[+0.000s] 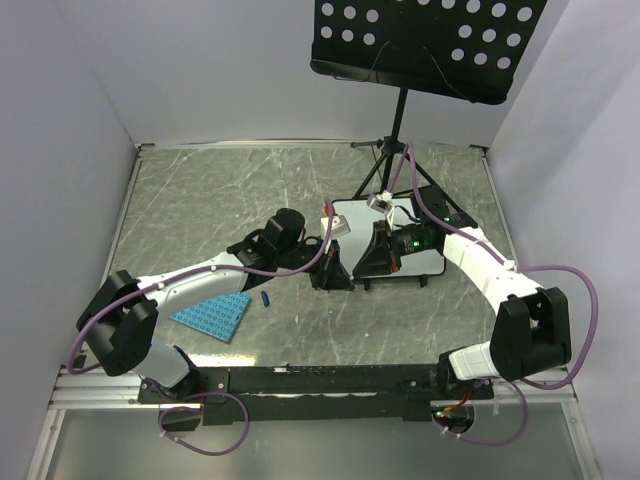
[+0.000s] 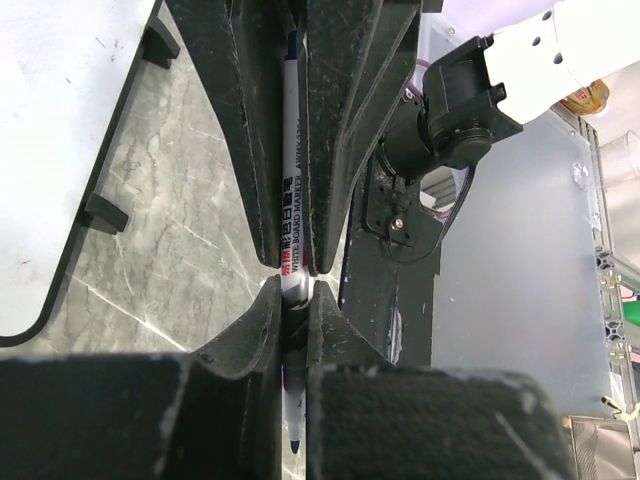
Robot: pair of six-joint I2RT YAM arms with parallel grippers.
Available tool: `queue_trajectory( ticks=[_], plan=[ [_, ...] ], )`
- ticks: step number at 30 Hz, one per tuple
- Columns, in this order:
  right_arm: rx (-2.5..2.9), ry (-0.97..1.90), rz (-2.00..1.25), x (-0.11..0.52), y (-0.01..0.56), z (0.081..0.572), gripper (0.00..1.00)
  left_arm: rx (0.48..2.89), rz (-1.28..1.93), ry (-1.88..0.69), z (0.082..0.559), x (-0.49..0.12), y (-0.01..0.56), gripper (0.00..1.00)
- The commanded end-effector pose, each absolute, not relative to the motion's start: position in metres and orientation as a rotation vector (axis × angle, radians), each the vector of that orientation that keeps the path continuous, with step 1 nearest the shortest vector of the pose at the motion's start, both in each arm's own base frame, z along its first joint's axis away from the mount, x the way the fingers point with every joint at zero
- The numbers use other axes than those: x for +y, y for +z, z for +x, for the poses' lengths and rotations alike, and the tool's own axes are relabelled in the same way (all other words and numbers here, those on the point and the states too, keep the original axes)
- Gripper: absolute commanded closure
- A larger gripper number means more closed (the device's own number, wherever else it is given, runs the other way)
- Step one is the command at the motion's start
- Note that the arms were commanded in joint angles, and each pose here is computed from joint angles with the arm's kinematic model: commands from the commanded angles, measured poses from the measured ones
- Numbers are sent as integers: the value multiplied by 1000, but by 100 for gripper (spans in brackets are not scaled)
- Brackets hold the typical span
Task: Write a sentence on the whiteboard
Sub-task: Pass from the left arm to the right, then pick up the whiteboard from the whiteboard stand.
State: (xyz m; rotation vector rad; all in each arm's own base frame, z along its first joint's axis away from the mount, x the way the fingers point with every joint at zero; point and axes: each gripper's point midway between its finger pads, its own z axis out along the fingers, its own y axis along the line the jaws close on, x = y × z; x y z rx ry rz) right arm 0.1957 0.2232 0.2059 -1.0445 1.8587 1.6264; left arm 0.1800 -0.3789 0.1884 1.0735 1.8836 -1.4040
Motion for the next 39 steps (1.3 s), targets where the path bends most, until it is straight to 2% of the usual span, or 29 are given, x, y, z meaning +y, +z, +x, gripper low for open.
queue_trajectory(
  ticks=[1,2,5,6,8,9,11,12,16,19,24,39],
  plan=[
    [1758,1622,-1105,228,223,199,100,1801,1061,-1399,187,-381,214,97],
    [1758,1622,-1103,227,223,199,100,1806,1051,-1394,189,-380,215,95],
    [1751,1619,-1106,227,225,198,100,1790,1012,-1376,194,-377,224,80],
    [1748,1616,-1107,227,225,198,100,1785,992,-1374,194,-375,228,67],
    [1739,1605,-1110,226,226,198,100,1751,953,-1354,198,-372,237,58],
    [1734,1598,-1110,225,228,199,100,1734,930,-1347,197,-368,244,48],
    [1727,1584,-1101,222,230,199,100,1699,880,-1314,204,-362,255,41],
    [1720,1576,-1101,222,231,200,100,1679,852,-1308,202,-355,263,33],
    [1707,1529,-1077,214,237,203,100,1633,719,-1220,216,-327,282,19],
    [1697,1486,-1059,207,242,206,100,1595,590,-1171,223,-300,294,2],
    [1683,1421,-1014,194,248,212,100,1581,397,-1145,229,-267,298,3],
    [1648,1201,-849,146,270,231,100,1682,78,-1027,267,-235,263,3]
  ],
)
